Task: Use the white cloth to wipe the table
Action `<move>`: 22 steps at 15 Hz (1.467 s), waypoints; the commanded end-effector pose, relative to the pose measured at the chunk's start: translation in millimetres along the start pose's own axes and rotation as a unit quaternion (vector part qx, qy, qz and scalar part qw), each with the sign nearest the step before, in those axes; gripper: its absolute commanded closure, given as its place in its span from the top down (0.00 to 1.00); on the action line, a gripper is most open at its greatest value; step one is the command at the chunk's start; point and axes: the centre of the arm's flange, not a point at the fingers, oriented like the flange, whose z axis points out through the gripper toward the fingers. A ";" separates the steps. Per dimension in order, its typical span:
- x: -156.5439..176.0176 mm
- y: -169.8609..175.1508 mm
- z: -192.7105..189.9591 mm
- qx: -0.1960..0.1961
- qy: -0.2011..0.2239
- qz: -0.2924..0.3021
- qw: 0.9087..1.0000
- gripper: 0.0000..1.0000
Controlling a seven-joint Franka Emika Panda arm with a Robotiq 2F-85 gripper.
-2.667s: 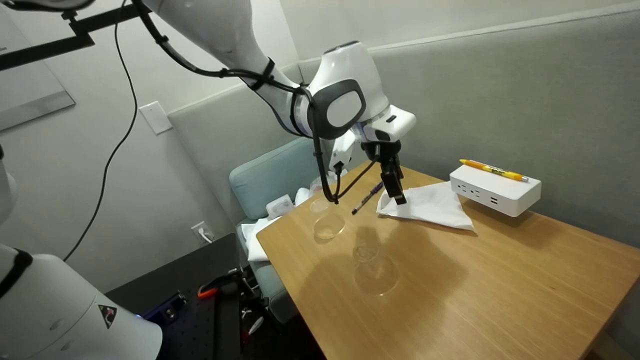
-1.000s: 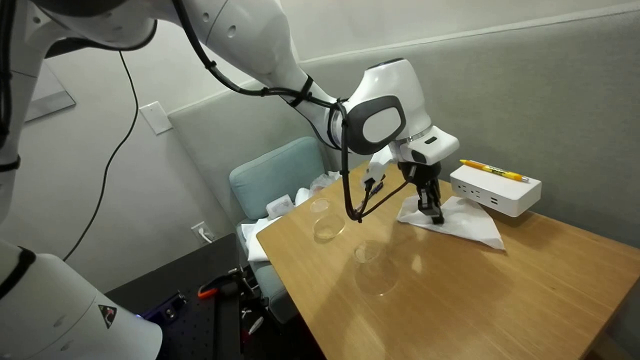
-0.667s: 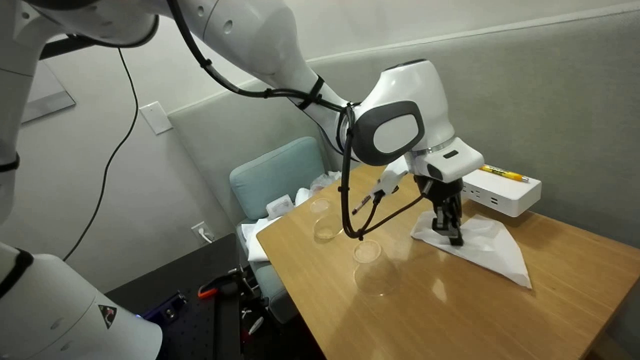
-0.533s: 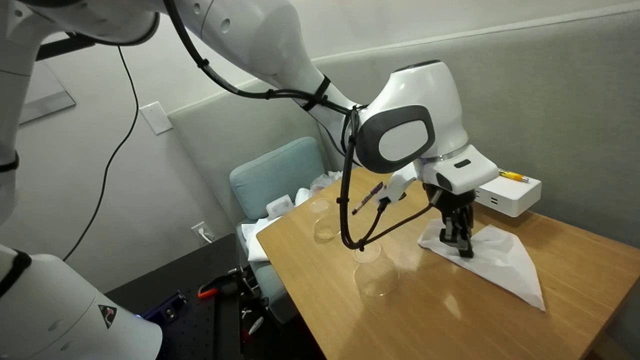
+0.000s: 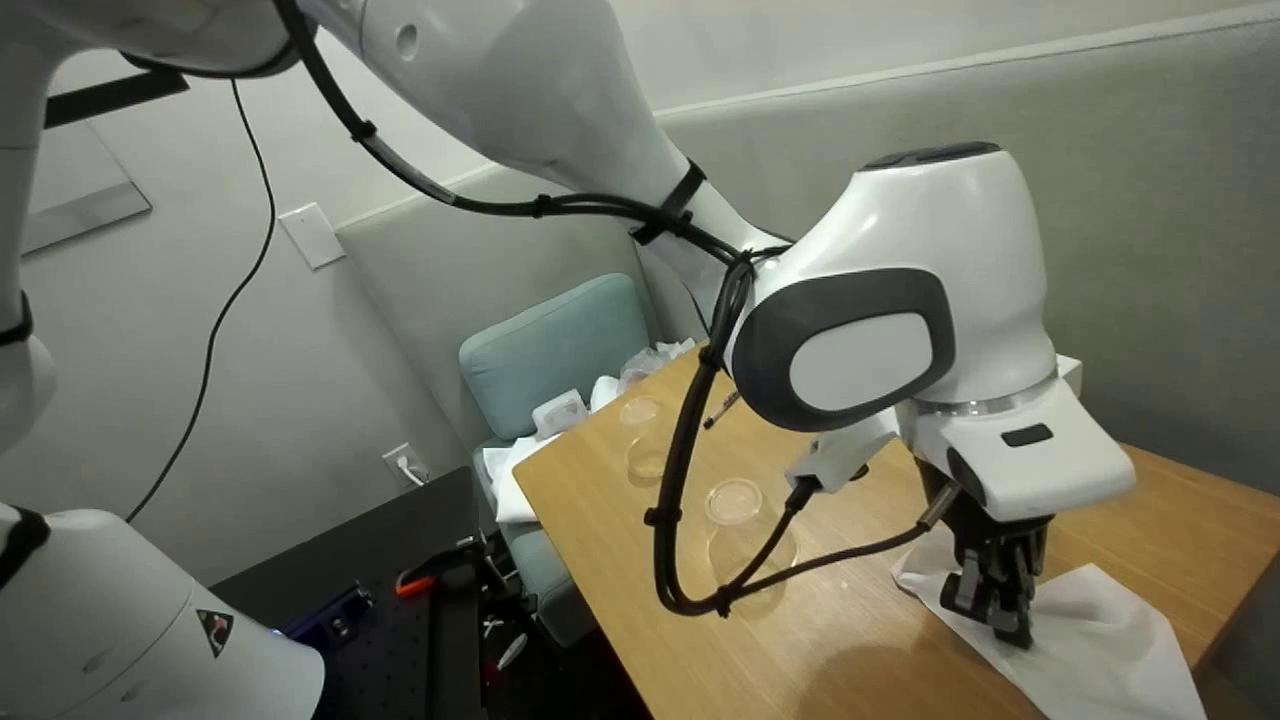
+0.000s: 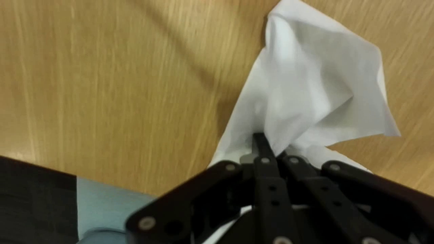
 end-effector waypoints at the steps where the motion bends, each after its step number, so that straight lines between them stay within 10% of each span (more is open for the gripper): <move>1: -33.3 13.0 -6.0 0.012 -0.040 -0.016 0.999 0.00; 10: -152.2 -20.8 -48.3 0.066 -0.096 -0.136 0.984 0.00; 22: -46.3 39.1 1.6 0.026 0.025 -0.021 0.999 0.00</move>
